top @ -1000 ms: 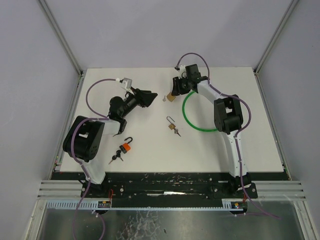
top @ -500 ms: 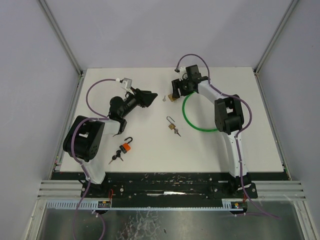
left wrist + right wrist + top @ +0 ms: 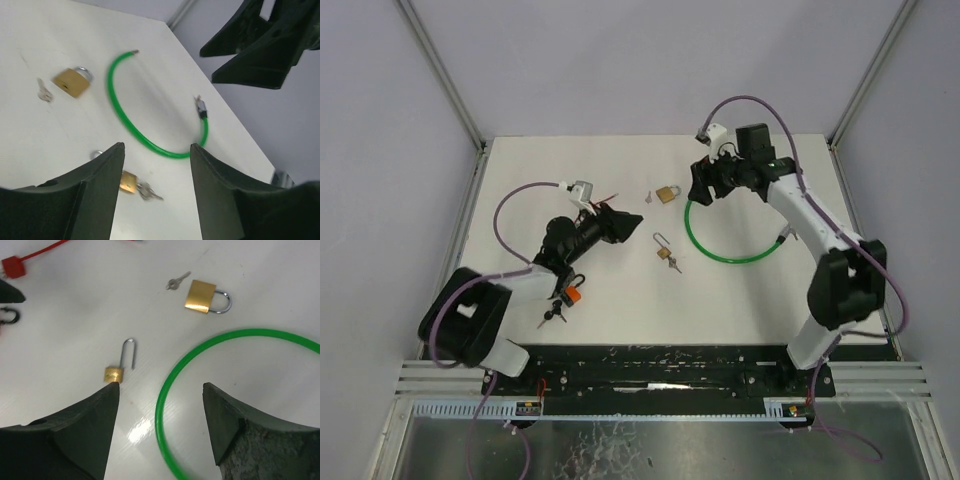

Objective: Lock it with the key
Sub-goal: Place the lock at the center of the board.

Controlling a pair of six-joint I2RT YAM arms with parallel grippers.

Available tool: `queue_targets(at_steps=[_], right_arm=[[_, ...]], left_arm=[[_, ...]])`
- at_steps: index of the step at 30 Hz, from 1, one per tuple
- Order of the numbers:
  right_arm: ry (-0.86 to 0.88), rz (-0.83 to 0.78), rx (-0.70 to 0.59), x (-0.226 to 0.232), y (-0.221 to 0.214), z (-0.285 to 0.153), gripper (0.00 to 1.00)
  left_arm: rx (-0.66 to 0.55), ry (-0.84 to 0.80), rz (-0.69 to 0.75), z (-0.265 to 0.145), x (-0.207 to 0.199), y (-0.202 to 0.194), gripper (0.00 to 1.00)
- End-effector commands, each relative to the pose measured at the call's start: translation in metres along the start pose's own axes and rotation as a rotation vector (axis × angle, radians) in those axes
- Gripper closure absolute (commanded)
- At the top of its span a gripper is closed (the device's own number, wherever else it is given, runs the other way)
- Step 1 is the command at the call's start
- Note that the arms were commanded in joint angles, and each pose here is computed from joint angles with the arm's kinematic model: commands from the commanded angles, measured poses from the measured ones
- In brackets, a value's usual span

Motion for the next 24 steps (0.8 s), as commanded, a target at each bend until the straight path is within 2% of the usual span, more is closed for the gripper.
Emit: queue_targets(at_steps=[1, 4, 7, 10, 12, 15, 18, 20, 24], right_arm=[[0.067, -0.176, -0.041, 0.043, -0.014, -0.076, 0.25], [0.043, -0.241, -0.062, 0.059, -0.042, -0.109, 0.22], [0.044, -0.263, -0.108, 0.069, -0.078, -0.123, 0.19], [0.154, -0.307, -0.189, 0.077, -0.111, -0.132, 0.16], [0.180, -0.304, -0.273, 0.080, -0.113, -0.145, 0.15], [0.225, -0.313, -0.326, 0.085, -0.113, -0.153, 0.15], [0.207, -0.322, -0.313, 0.082, -0.115, -0.153, 0.15], [0.184, -0.308, -0.282, 0.077, -0.115, -0.151, 0.15], [0.136, -0.256, -0.214, 0.067, -0.113, -0.147, 0.15]], left_arm=[[-0.034, 0.042, -0.009, -0.032, -0.043, 0.006, 0.46], [-0.046, 0.068, 0.006, -0.059, -0.076, 0.008, 0.46], [-0.015, 0.095, -0.004, -0.079, -0.096, 0.001, 0.45], [0.003, 0.096, -0.032, -0.090, -0.100, -0.007, 0.44], [-0.036, 0.043, -0.058, -0.095, -0.099, -0.013, 0.31], [-0.143, -0.002, -0.146, -0.105, -0.095, -0.018, 0.02], [-0.226, -0.012, -0.223, -0.112, -0.093, -0.014, 0.00], [-0.202, -0.011, -0.216, -0.108, -0.096, -0.011, 0.00], [0.017, 0.152, -0.177, -0.082, -0.095, -0.013, 0.00]])
Point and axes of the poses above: each gripper's point midway between its finger pads, its own z axis out along the fingers, its own x axis along the line the jaws close on, y = z × x, the point moved 8 cm from there along -z, back along the fingers, and after that the axes turned 5 degrees about z, right-handed, at the moved point
